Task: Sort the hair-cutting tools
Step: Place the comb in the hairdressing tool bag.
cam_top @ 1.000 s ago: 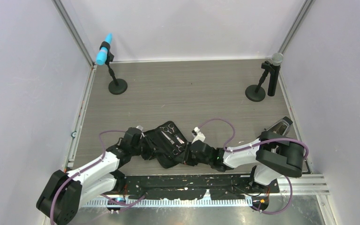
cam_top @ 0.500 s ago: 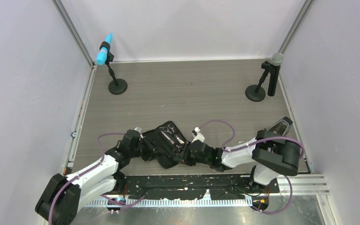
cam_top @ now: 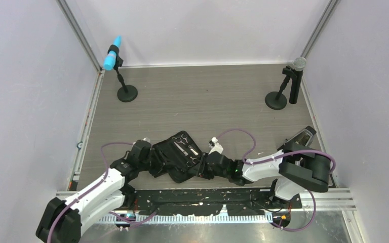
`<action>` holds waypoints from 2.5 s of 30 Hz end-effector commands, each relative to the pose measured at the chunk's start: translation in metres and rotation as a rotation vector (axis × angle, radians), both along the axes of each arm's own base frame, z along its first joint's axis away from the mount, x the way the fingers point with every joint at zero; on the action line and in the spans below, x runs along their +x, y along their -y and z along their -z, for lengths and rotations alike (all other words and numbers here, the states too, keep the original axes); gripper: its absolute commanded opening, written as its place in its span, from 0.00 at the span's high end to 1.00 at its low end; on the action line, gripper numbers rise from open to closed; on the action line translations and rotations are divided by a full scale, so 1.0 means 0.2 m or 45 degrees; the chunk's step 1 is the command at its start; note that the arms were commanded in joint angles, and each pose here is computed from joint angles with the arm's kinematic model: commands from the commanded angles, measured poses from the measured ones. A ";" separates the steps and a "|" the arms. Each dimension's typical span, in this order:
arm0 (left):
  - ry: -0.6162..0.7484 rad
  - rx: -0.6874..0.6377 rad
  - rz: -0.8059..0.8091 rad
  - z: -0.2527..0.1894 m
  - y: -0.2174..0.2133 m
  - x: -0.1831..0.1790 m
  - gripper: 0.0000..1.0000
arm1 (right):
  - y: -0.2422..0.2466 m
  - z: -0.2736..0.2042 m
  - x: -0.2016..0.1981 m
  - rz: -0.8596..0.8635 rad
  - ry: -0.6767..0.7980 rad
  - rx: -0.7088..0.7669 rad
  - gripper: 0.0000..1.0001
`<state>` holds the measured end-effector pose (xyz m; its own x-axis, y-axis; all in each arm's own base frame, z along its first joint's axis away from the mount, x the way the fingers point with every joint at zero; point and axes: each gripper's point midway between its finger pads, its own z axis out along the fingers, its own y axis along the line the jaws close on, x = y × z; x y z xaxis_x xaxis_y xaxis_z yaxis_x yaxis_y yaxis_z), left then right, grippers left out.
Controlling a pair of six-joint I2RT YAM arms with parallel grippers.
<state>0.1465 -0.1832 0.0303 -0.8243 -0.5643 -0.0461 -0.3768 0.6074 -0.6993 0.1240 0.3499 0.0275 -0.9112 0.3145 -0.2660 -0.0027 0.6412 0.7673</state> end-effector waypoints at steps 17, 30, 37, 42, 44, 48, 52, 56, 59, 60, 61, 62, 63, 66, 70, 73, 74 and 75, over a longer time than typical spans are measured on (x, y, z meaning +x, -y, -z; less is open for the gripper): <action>-0.065 0.392 0.222 0.05 -0.18 -0.09 0.68 | 0.06 0.02 0.04 -0.202 0.174 -0.357 0.75; -0.131 0.390 0.244 0.14 -0.17 -0.13 0.84 | -0.02 0.02 -0.01 -0.403 0.264 -0.596 0.69; -0.120 0.389 0.248 0.13 -0.17 -0.12 0.85 | 0.02 0.05 -0.01 -0.430 0.255 -0.743 0.65; -0.116 0.406 0.246 0.13 -0.18 -0.12 0.85 | 0.05 0.04 -0.01 -0.450 0.257 -0.787 0.62; -0.112 0.412 0.244 0.13 -0.19 -0.12 0.85 | 0.05 -0.01 -0.01 -0.468 0.292 -0.760 0.61; -0.106 0.426 0.244 0.13 -0.19 -0.11 0.85 | 0.04 -0.14 0.00 -0.544 0.410 -0.701 0.59; -0.107 0.436 0.252 0.12 -0.20 -0.11 0.85 | 0.08 -0.18 0.00 -0.622 0.483 -0.740 0.60; -0.111 0.437 0.255 0.12 -0.19 -0.11 0.86 | 0.08 -0.15 -0.01 -0.663 0.476 -0.769 0.69; -0.109 0.435 0.255 0.12 -0.19 -0.11 0.86 | 0.05 -0.12 -0.03 -0.695 0.462 -0.774 0.73; -0.109 0.435 0.257 0.12 -0.19 -0.11 0.86 | 0.04 -0.11 -0.03 -0.713 0.462 -0.782 0.74; -0.110 0.436 0.257 0.12 -0.19 -0.11 0.86 | 0.03 -0.10 -0.05 -0.728 0.456 -0.794 0.75; -0.108 0.434 0.257 0.12 -0.19 -0.11 0.86 | 0.02 -0.10 -0.05 -0.736 0.458 -0.795 0.76; -0.108 0.435 0.257 0.12 -0.19 -0.11 0.86 | 0.02 -0.08 -0.06 -0.745 0.451 -0.805 0.76; -0.107 0.431 0.259 0.12 -0.19 -0.11 0.86 | -0.01 -0.08 -0.07 -0.771 0.451 -0.814 0.77; -0.105 0.427 0.260 0.11 -0.19 -0.11 0.86 | -0.02 -0.06 -0.06 -0.777 0.450 -0.826 0.77; -0.103 0.425 0.260 0.11 -0.19 -0.11 0.86 | -0.04 -0.05 -0.05 -0.770 0.453 -0.833 0.75; -0.102 0.425 0.261 0.11 -0.19 -0.11 0.87 | -0.04 -0.06 -0.04 -0.761 0.458 -0.841 0.75; -0.099 0.423 0.260 0.11 -0.19 -0.11 0.86 | -0.04 -0.06 -0.04 -0.752 0.459 -0.847 0.75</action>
<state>0.1315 -0.1542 0.0164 -0.9138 -0.3871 -0.1230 -0.2895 0.8330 -0.4715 0.1088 0.3426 0.0264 -0.7227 -0.5006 -0.4766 -0.6245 0.7684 0.1397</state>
